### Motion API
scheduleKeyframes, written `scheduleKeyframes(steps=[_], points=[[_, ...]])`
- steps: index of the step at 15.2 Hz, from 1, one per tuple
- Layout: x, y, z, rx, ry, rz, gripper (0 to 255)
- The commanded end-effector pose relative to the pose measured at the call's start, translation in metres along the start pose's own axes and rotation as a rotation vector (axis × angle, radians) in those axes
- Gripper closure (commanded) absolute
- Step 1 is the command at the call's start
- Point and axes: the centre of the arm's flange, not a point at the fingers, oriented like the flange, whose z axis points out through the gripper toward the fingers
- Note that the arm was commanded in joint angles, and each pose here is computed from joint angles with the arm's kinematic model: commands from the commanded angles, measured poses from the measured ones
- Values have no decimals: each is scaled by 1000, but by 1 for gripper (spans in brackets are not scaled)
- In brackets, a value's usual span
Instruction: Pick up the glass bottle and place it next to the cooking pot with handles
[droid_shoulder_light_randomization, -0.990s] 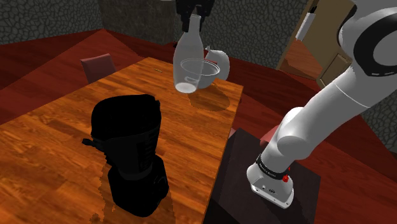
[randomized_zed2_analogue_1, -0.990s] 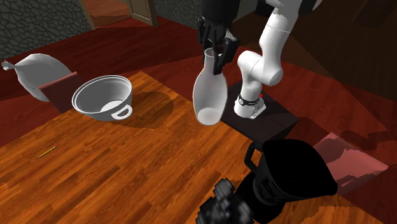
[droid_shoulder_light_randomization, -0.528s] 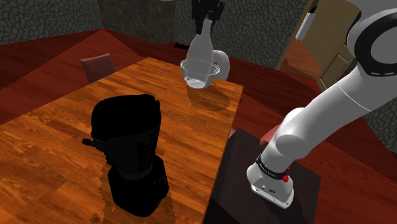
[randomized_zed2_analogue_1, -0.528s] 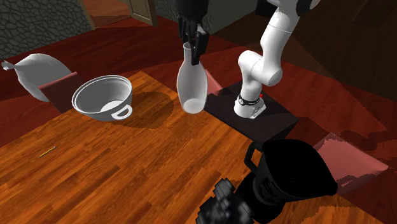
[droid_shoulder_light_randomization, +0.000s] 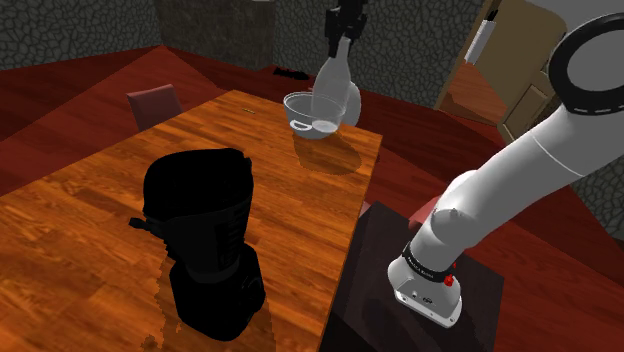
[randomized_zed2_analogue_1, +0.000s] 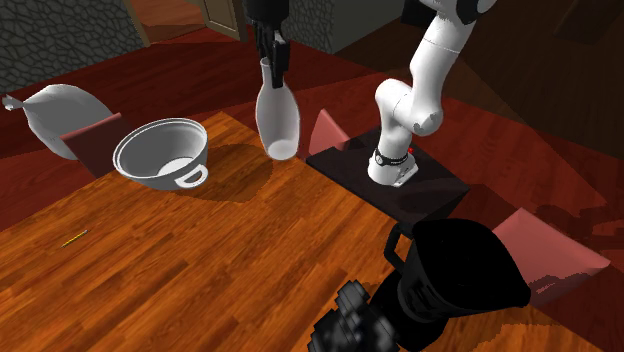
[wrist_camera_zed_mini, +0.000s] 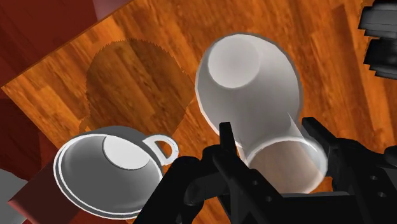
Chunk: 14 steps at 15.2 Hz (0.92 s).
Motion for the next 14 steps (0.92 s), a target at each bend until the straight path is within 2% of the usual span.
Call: scheduleKeyframes(steps=[1,14], points=[[8,28,4,0,1,-1,255],[44,193,35,0,1,-1,255]])
